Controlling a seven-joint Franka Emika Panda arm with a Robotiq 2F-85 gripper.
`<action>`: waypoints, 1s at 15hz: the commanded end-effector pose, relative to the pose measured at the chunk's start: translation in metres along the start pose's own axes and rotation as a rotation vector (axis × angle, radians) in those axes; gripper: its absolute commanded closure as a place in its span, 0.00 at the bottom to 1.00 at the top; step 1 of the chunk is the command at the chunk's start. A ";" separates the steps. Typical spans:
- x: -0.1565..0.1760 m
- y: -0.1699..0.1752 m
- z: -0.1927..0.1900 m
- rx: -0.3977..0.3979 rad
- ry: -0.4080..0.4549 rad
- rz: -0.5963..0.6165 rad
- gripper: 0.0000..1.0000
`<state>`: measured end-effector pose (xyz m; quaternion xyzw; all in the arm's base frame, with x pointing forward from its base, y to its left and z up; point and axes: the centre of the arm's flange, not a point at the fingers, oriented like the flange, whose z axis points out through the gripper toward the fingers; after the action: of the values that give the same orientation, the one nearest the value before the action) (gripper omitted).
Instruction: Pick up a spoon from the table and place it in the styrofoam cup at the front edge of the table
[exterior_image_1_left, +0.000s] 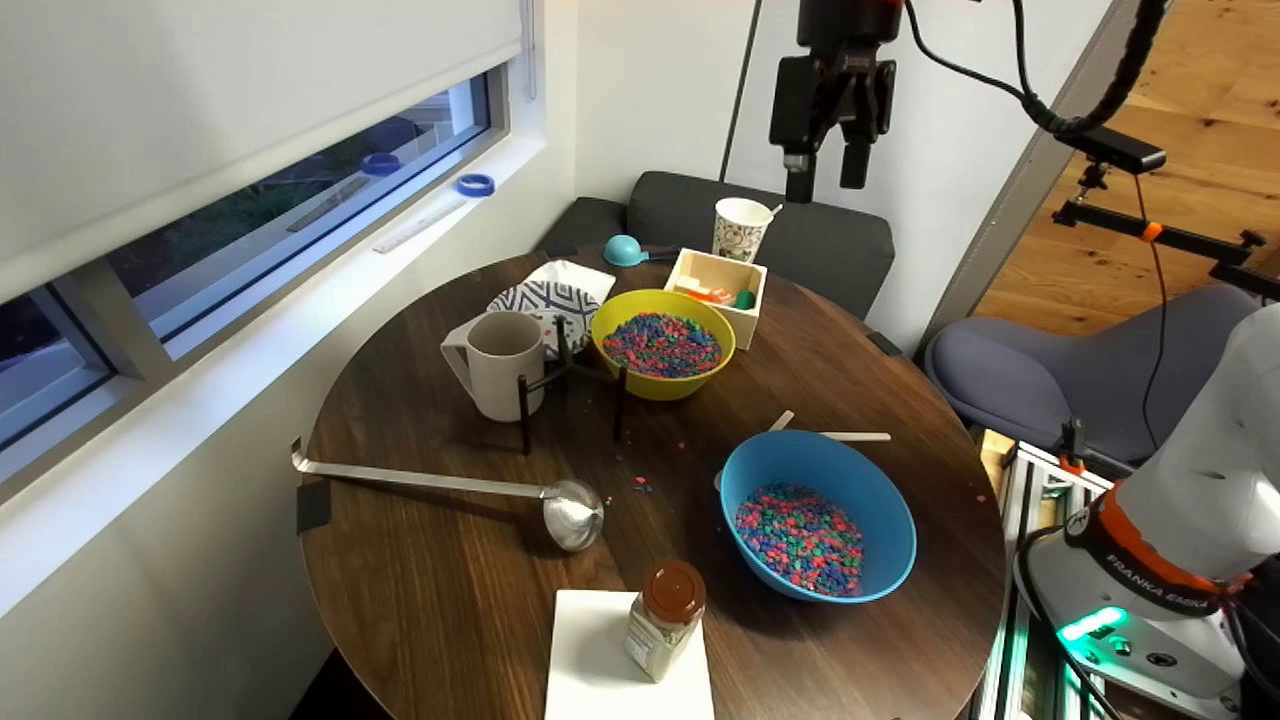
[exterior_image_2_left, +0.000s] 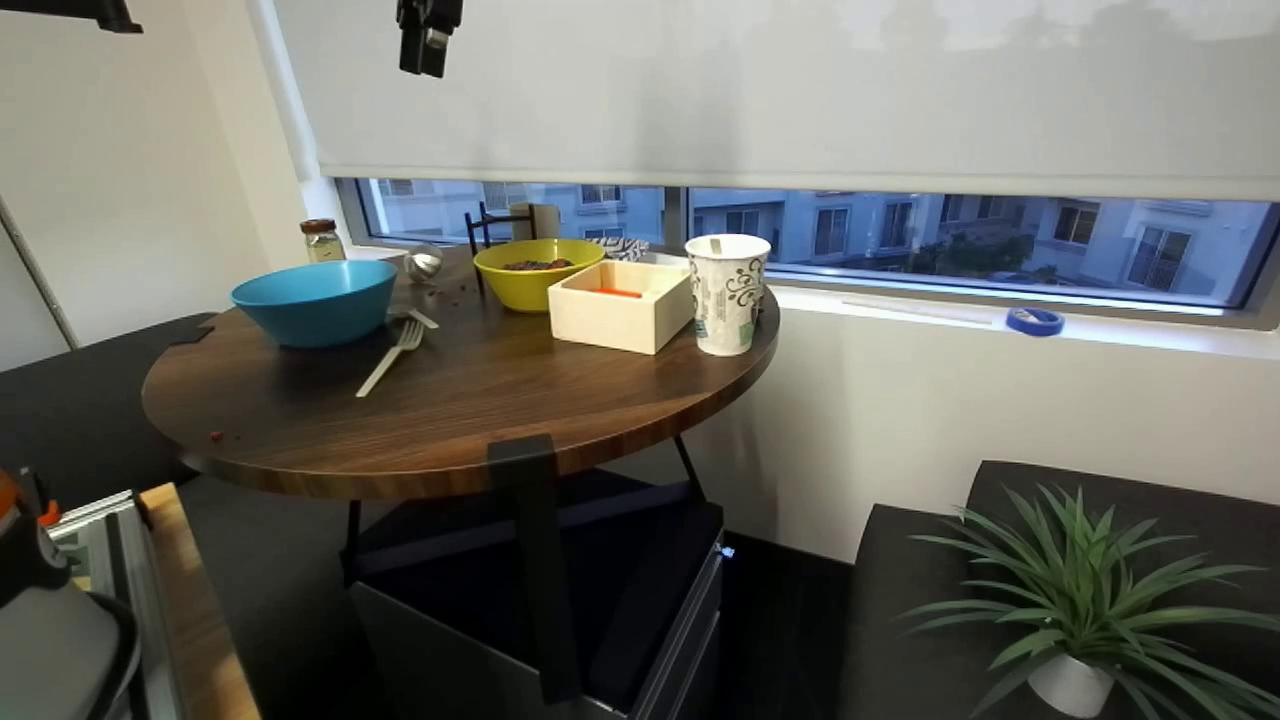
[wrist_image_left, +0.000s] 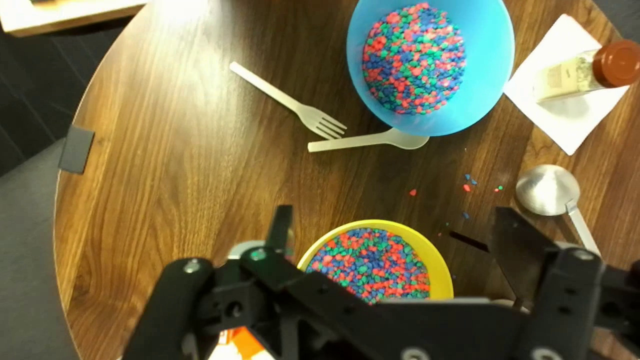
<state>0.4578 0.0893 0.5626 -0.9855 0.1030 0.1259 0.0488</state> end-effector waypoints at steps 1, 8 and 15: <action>-0.013 0.005 0.028 0.086 -0.054 0.171 0.00; -0.003 0.015 0.091 0.119 -0.078 0.531 0.00; 0.005 -0.008 0.147 0.220 -0.071 0.879 0.00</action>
<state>0.4375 0.0994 0.4408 -0.8667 0.4624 0.1699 0.0784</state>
